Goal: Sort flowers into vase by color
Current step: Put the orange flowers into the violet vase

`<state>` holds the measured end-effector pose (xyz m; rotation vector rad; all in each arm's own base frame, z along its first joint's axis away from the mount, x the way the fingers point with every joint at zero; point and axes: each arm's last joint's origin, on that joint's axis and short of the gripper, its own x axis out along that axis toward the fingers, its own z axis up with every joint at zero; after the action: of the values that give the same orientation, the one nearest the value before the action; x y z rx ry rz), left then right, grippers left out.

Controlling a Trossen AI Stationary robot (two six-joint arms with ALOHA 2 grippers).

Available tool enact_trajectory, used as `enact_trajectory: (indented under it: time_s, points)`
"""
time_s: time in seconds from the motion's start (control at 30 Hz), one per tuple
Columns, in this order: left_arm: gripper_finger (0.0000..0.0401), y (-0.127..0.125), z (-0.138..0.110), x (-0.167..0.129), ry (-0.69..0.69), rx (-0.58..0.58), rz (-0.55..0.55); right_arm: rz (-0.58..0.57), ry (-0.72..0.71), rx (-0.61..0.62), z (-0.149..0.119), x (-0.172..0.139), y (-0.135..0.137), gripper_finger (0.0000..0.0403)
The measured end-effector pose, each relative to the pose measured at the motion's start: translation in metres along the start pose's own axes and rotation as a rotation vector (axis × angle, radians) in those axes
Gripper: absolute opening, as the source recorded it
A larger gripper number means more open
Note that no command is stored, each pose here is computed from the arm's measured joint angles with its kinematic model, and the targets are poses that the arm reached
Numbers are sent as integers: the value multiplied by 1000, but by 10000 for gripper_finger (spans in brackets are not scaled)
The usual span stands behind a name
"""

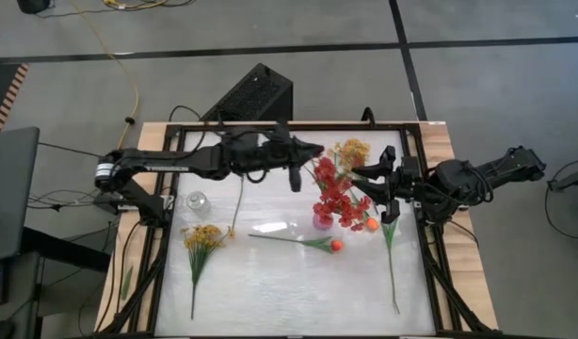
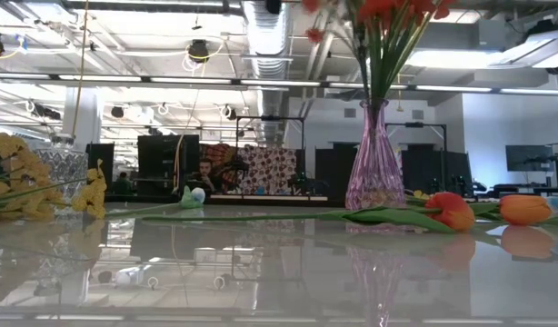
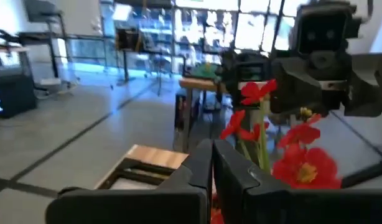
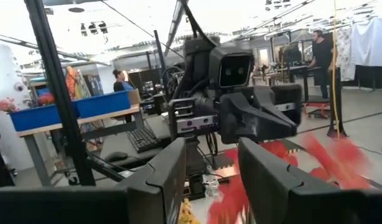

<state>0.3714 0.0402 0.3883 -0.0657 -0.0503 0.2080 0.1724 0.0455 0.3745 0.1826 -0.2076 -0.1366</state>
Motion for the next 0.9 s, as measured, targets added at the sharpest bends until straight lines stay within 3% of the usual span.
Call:
enact_trajectory:
  time_s: [0.27,0.43,0.7,0.9]
  points:
    - [0,-25,-17,18,201,154,-42,-2,28,-14,-3,-1,0,172]
    - [0,-25,-22,15,275,229,-13,-7,78,-15,-8,-1,-1,172]
    - [0,-25,-33,12,384,276,-53,-33,138,-40,-14,-2,-3,172]
    - [0,-25,-27,9,363,303,-60,-57,11,16,2,-4,-8,172]
